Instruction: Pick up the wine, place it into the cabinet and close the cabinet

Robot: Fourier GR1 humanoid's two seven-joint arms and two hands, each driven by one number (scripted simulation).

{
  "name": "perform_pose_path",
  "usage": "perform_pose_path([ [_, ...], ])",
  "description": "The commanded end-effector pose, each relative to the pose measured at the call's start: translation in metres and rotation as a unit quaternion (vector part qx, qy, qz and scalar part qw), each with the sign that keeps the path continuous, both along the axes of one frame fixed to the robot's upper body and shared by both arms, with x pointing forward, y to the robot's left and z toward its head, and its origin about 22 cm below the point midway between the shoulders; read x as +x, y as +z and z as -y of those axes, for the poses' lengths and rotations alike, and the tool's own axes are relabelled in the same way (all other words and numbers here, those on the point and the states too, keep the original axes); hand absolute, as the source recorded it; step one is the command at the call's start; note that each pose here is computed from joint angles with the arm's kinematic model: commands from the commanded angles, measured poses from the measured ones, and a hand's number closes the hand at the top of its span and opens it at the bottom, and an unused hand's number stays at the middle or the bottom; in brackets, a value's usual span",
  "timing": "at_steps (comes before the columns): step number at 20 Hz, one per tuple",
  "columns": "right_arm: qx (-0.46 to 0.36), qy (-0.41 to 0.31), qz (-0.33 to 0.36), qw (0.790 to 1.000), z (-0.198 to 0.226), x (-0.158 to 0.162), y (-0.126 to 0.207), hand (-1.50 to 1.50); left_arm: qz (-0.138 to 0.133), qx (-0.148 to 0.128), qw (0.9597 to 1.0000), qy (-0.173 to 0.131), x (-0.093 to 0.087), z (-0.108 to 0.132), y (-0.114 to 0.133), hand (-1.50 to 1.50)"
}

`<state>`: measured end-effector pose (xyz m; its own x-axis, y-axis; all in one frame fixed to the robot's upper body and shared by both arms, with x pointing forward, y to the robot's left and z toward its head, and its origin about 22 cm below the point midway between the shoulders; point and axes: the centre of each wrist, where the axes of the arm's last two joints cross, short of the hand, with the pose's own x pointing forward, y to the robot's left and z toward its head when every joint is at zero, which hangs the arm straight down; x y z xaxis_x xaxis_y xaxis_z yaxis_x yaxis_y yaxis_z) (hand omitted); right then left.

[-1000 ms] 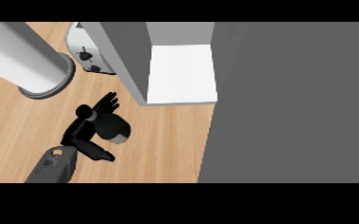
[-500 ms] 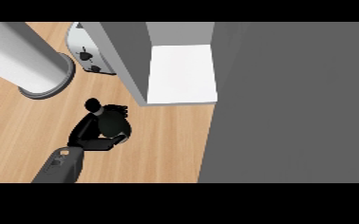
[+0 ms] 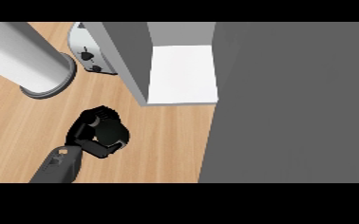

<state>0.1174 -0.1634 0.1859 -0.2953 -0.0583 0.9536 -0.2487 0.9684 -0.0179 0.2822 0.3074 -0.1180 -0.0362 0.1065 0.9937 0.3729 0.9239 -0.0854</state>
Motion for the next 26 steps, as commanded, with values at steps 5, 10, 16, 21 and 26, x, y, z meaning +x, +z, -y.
perform_pose_path([
  [5,0.012,0.001,0.025,1.0,0.012,-0.03,0.015,-1.5,0.031,-0.017,0.9884,0.148,-0.055,0.012,-0.034,1.5],
  [10,0.023,-0.011,0.024,0.999,0.022,-0.042,0.022,-1.5,0.038,-0.049,0.9909,0.119,-0.038,0.034,-0.013,1.5],
  [16,0.028,-0.012,0.041,0.999,0.022,-0.04,0.027,-1.5,0.052,-0.081,0.9921,0.081,-0.056,0.07,-0.002,1.5],
  [21,0.015,-0.009,0.031,0.999,0.027,-0.05,0.032,-1.5,0.047,-0.068,0.9935,0.079,-0.064,0.07,0.014,1.5],
  [26,0.023,-0.016,0.039,0.999,0.025,-0.045,0.023,-1.5,0.041,-0.087,0.9942,0.048,-0.076,0.097,0.052,1.5],
])
